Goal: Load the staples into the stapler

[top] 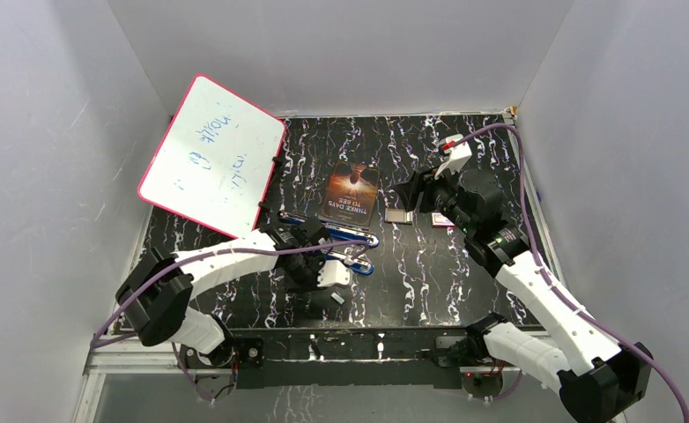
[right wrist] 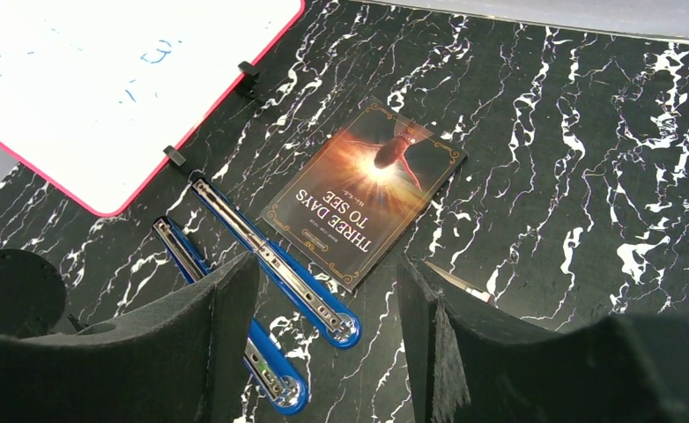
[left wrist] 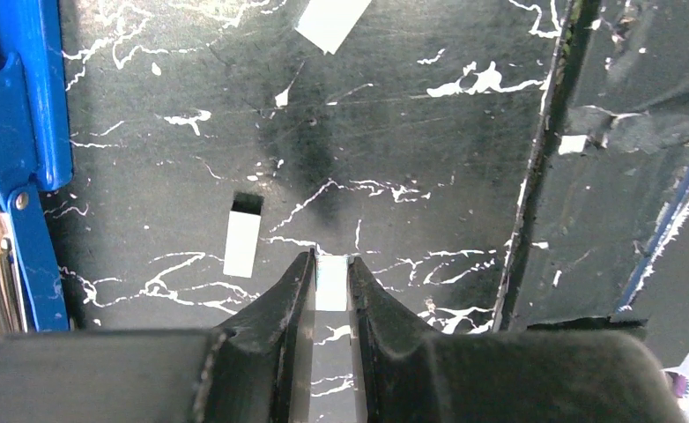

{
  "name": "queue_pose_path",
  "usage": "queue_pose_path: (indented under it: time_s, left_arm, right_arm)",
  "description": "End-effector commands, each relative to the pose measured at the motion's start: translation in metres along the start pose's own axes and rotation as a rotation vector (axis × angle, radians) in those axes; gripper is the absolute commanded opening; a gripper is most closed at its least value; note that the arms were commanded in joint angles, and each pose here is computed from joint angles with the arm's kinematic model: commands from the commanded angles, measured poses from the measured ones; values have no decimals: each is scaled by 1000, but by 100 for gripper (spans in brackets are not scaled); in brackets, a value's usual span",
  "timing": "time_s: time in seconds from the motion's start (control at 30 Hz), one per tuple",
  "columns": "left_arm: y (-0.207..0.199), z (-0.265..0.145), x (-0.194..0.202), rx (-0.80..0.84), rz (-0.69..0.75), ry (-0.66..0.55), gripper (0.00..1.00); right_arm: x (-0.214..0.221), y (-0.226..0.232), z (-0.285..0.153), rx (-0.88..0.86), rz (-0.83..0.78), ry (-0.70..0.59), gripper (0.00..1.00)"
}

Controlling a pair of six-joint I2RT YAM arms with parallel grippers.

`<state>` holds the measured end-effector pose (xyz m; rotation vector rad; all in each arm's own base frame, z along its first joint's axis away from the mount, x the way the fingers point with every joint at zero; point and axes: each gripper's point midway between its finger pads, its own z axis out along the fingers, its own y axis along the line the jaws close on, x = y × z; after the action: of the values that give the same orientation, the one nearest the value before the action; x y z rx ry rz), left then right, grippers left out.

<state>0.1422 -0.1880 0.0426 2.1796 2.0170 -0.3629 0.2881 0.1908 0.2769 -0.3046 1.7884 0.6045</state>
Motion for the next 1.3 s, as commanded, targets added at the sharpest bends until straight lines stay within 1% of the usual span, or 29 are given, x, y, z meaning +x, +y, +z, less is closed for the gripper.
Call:
queue_pose_path:
  time_s: [0.0, 0.17, 0.37, 0.73, 1.0, 1.17, 1.27]
  left_arm:
    - [2, 10, 1, 11, 32, 13, 0]
    - [4, 17, 9, 10, 45, 47, 0]
    - [2, 21, 12, 20, 43, 60, 1]
    - [-5, 22, 14, 39, 5, 53, 26]
    - [8, -4, -15, -43, -17, -51, 38]
    - [22, -30, -37, -124, -33, -129, 39]
    - [30, -52, -55, -194, -35, -217, 40]
  right_arm:
    - [-10, -2, -4, 15, -11, -40, 67]
    - [-10, -4, -6, 26, -16, -39, 67]
    - [-9, -4, -5, 22, -15, -35, 67]
    - [-14, -1, -6, 12, -12, -42, 67]
    - [-22, 0, -14, 16, -13, -54, 67]
    - [-23, -4, -17, 40, -17, -53, 67]
    - [-22, -4, -17, 43, -17, -42, 68]
